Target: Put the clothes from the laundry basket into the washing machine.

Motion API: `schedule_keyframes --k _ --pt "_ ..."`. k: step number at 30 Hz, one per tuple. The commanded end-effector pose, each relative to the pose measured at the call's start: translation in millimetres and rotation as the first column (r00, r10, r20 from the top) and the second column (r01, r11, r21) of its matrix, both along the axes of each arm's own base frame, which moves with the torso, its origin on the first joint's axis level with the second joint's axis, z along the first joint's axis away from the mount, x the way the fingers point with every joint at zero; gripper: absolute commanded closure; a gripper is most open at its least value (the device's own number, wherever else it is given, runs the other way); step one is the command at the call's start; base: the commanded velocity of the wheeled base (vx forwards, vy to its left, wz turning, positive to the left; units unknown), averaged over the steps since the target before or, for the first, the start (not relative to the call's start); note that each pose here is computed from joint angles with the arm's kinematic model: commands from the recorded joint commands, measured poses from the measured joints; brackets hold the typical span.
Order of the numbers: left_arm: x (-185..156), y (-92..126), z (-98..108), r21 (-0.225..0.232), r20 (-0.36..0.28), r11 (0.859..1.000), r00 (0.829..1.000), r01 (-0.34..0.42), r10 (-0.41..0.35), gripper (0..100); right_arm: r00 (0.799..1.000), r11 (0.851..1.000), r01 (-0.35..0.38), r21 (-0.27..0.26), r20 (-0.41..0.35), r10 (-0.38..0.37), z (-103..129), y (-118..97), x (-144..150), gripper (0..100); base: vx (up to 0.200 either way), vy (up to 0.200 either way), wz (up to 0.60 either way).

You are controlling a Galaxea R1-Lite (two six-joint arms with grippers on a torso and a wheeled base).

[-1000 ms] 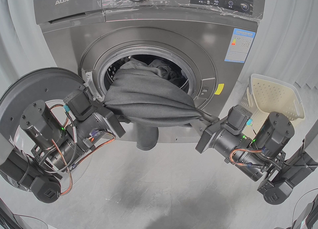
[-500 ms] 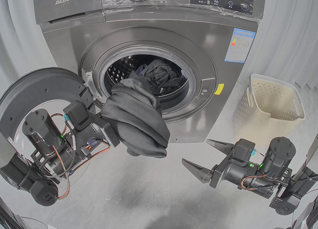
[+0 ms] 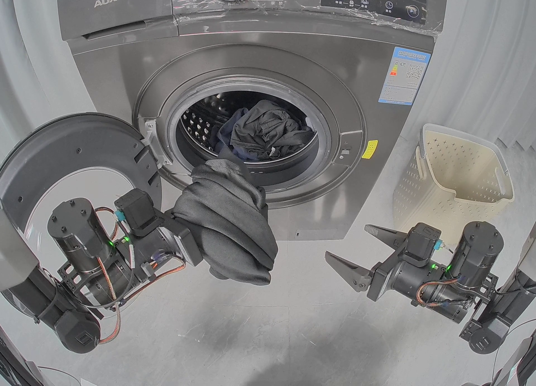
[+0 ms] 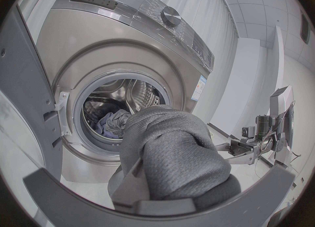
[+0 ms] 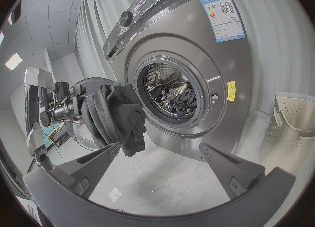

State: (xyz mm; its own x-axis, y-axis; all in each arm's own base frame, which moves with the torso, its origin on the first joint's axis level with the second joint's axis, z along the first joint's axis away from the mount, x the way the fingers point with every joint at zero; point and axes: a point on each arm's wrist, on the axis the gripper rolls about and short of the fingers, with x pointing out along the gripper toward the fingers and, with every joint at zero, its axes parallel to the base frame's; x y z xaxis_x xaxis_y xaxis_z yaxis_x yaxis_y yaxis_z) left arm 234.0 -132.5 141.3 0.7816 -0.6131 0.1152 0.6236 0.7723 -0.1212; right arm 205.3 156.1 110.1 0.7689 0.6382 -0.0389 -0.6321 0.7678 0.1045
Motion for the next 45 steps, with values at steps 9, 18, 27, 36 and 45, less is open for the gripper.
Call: schedule_keyframes --k 9,18,27,36,45 --pt "0.1 -0.1 -5.6 0.039 0.001 0.999 1.0 -0.002 0.002 100 1.0 1.0 0.007 -0.004 -0.006 -0.007 -1.9 -0.9 1.6 0 -0.022 0.022 0.0" --pt "-0.7 -0.2 -5.1 0.065 0.024 0.998 1.0 -0.002 0.0 100 1.0 1.0 0.006 0.0 -0.003 -0.006 -1.1 0.0 2.0 0 0.044 0.0 0.0" --pt "-0.1 -1.9 -5.5 0.065 0.024 0.998 1.0 0.001 -0.003 100 1.0 1.0 0.006 0.0 -0.002 -0.006 -0.9 0.0 2.0 0 0.2 0.0 0.0" --pt "2.0 -4.5 -13.4 0.088 0.006 0.996 1.0 0.005 -0.005 100 1.0 1.0 0.003 0.0 -0.003 -0.003 -1.1 0.3 1.8 0 0.089 0.0 0.0" --pt "3.0 -6.0 -16.0 0.096 0.0 0.995 1.0 0.008 -0.008 100 1.0 1.0 0.006 0.0 -0.002 -0.006 -0.8 0.1 2.2 0 0.044 0.0 0.0"
